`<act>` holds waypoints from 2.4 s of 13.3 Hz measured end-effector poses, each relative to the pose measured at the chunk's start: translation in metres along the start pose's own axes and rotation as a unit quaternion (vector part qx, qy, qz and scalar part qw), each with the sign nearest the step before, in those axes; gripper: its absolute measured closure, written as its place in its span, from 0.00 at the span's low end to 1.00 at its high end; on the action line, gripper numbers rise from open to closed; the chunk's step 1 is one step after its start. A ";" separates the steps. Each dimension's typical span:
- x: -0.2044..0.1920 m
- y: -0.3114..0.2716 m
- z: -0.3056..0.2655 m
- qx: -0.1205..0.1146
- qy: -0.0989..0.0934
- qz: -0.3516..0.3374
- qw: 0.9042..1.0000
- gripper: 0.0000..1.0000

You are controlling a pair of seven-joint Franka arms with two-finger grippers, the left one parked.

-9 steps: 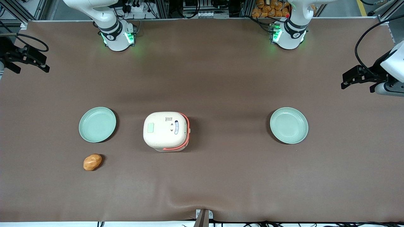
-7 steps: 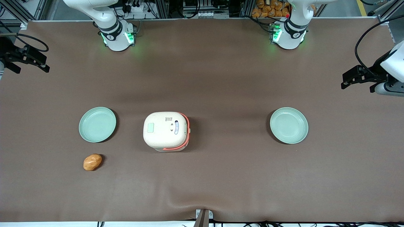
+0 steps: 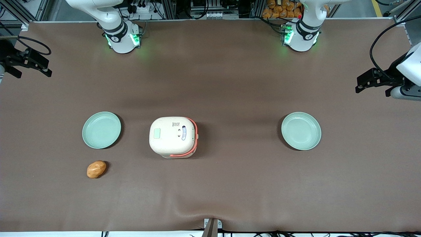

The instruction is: Press rice cooker button with right arm

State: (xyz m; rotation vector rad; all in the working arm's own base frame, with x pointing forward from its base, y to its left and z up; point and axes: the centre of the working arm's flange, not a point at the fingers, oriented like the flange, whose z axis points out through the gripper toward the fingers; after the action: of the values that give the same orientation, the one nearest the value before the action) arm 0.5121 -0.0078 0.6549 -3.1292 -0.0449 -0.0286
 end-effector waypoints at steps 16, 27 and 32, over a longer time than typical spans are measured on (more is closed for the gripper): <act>0.020 -0.048 0.020 0.023 0.001 0.000 1.000 0.00; 0.065 -0.202 0.146 0.001 -0.041 -0.051 0.998 0.99; 0.080 -0.230 0.189 -0.003 -0.032 -0.067 0.997 0.99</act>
State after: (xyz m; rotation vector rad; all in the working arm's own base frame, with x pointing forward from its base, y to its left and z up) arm 0.5887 0.2271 0.4700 -3.1257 -0.2547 0.0715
